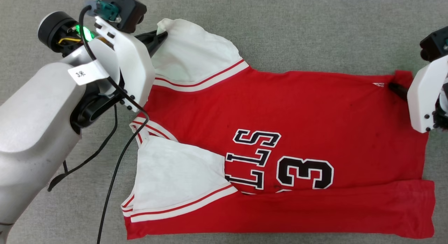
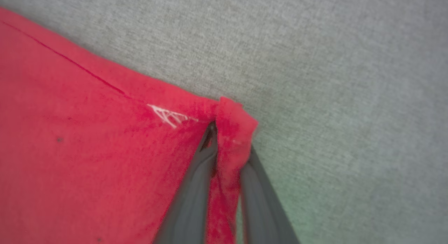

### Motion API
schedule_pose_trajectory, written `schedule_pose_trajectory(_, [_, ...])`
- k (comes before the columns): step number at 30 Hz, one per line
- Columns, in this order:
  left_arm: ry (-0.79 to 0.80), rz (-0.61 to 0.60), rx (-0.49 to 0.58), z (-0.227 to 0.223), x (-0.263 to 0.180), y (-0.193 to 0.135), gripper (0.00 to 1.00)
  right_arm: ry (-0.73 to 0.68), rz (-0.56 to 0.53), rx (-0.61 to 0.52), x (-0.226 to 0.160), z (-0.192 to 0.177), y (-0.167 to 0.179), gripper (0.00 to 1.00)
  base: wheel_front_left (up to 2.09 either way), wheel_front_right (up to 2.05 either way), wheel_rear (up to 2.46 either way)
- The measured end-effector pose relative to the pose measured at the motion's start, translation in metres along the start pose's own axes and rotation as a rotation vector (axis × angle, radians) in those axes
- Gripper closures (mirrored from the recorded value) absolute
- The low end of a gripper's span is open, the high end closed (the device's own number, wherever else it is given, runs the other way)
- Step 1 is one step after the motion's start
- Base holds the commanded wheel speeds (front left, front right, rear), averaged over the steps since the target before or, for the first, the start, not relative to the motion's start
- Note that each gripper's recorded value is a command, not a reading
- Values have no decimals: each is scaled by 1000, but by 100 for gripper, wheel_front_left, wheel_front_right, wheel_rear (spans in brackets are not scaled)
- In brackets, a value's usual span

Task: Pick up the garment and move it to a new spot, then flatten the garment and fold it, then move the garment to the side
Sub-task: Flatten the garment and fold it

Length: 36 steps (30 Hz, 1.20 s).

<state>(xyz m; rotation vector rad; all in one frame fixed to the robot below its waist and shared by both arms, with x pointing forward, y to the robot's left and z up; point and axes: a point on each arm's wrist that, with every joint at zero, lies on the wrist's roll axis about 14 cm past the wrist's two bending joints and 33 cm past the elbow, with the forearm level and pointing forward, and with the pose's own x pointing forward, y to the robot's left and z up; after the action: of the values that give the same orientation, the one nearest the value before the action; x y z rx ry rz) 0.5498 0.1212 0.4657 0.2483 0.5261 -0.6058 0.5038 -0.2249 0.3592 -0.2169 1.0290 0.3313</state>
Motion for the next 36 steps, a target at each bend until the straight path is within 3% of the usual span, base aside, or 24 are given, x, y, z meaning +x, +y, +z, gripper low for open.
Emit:
schedule_pose_trajectory(13, [-49,19,-3,8,-33,-9,100,-379,11,-8,-55,41,8,100,0,0,0])
schedule_pose_trajectory(19, [-59,42,-42,-8,-58,-20,100,-453,18,8,-78,23,15,100,0,0,0])
schedule_pose_trajectory(36, [-8,76,-224,-78,-123,-74,100,-499,36,93,-113,-52,41,100,0,0,0])
